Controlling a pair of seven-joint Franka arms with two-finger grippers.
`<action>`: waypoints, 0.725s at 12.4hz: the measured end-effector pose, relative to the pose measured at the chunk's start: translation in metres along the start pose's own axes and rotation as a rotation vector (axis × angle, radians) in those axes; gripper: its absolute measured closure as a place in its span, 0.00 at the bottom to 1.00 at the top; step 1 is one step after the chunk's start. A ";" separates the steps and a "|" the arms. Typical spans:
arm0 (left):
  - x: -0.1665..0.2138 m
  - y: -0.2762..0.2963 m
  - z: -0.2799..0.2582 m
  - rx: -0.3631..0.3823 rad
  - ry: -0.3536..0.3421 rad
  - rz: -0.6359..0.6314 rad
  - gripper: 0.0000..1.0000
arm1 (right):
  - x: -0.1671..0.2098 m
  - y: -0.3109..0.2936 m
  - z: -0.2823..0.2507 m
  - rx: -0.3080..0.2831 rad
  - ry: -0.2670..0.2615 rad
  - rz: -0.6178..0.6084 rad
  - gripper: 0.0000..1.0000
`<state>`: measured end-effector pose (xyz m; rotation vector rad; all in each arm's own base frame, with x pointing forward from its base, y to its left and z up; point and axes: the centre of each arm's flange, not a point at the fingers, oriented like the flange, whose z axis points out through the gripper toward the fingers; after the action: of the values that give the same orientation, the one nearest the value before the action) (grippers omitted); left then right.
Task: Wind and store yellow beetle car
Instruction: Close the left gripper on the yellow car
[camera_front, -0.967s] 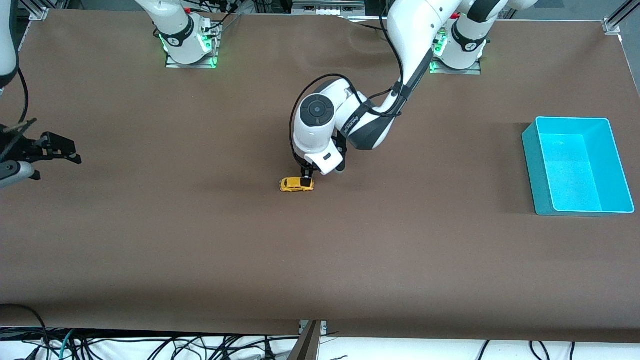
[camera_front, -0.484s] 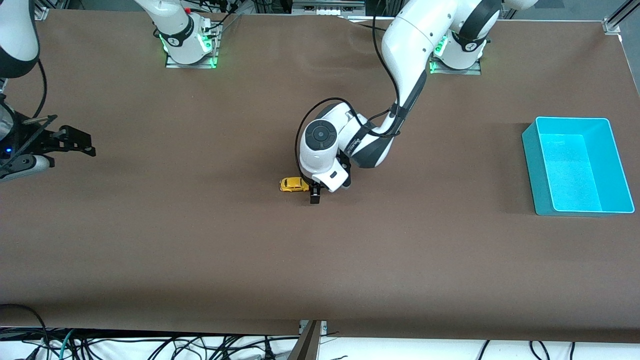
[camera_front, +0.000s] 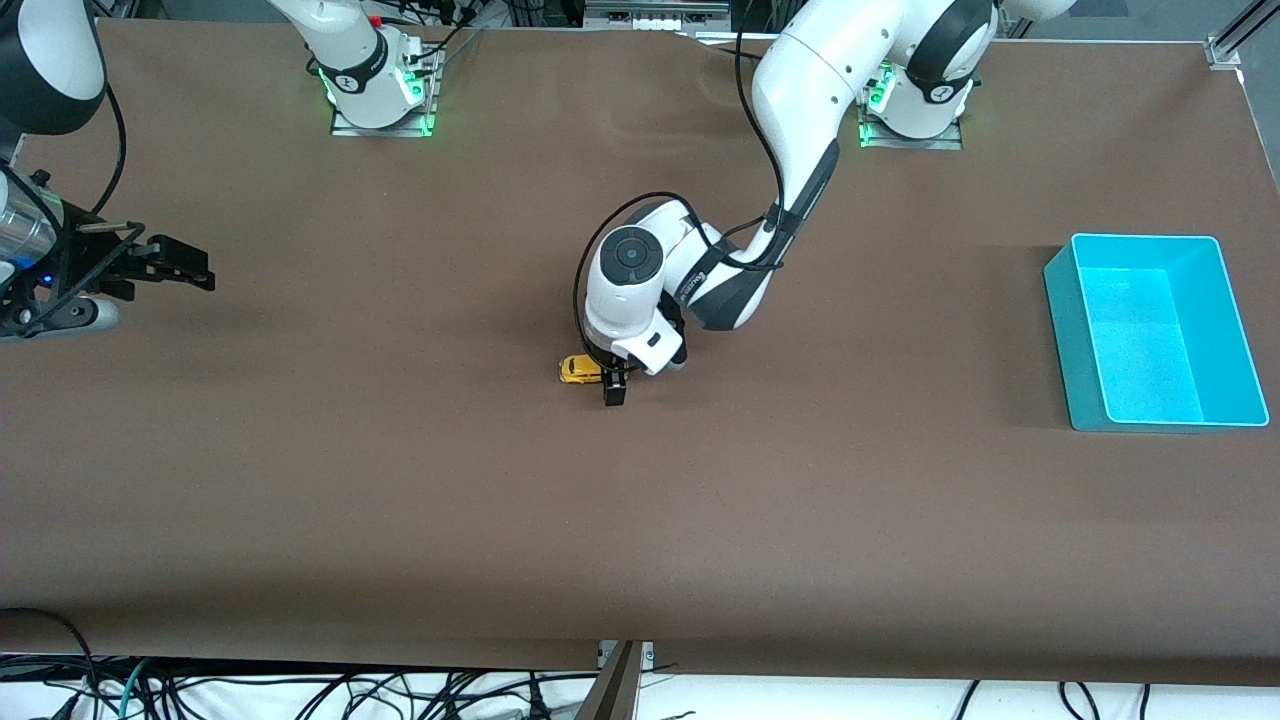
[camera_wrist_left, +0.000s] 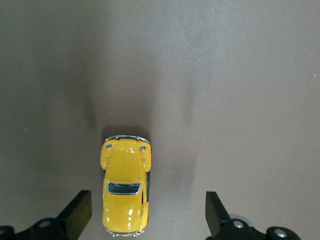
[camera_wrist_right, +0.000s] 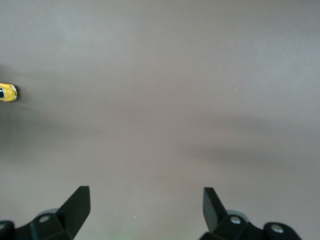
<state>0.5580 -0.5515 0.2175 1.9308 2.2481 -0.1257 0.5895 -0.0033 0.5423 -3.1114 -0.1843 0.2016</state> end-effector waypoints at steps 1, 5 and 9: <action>-0.001 -0.003 0.009 -0.005 -0.006 0.003 0.00 | -0.001 -0.001 0.000 -0.001 -0.005 0.025 0.00; -0.013 -0.034 0.038 0.009 -0.001 0.036 0.00 | -0.001 -0.020 0.002 -0.006 -0.023 0.099 0.00; -0.015 -0.035 0.038 0.004 -0.001 0.035 0.31 | -0.001 -0.019 0.003 -0.027 -0.029 0.110 0.00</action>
<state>0.5289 -0.5781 0.1809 1.9707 2.2133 -0.1271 0.5856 0.0154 0.5395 -3.1497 -0.0166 0.2480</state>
